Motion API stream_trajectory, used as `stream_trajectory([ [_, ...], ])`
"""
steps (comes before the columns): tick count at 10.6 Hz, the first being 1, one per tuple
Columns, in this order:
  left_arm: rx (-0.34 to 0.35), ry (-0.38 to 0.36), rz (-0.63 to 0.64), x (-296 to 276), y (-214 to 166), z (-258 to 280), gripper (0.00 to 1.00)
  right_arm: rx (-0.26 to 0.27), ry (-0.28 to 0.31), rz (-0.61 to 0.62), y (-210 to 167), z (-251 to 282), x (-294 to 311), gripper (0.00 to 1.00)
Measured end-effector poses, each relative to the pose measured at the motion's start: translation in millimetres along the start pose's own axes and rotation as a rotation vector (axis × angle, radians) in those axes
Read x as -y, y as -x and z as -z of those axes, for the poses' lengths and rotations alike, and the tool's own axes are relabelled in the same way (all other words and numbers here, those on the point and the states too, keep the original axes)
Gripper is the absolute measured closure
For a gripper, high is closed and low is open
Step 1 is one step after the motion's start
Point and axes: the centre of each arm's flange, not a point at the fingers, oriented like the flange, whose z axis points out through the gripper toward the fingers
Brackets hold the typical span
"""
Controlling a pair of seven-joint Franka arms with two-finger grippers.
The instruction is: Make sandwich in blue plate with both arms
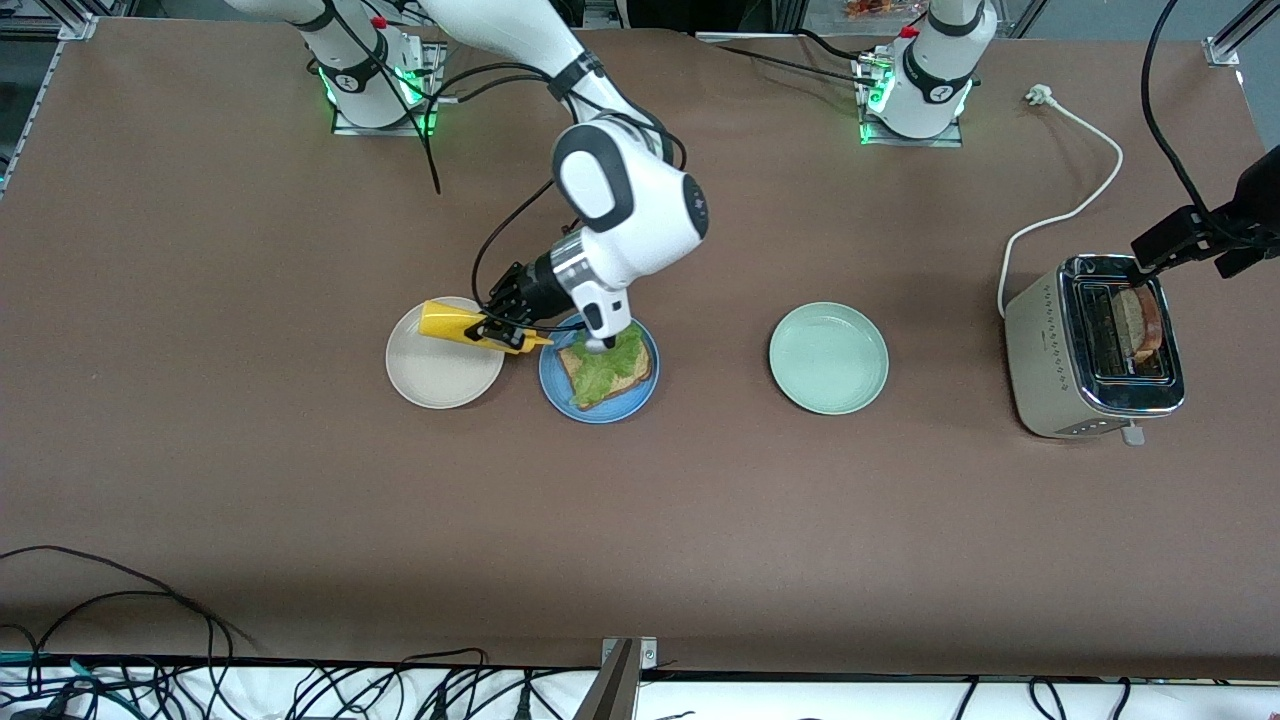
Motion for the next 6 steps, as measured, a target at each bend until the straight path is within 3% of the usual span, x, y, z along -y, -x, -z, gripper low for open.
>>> stream_trajectory([
  [2,0.009,-0.002,0.001,1,0,-4,0.00,-0.140,-0.159,-0.037,30,-20,-32,0.84],
  [4,0.013,-0.022,0.005,5,0,-7,0.00,-0.259,-0.283,-0.023,58,-56,-67,0.84],
  [6,0.027,-0.039,-0.024,19,0,-13,0.00,-0.416,-0.413,-0.025,91,-102,-102,0.84],
])
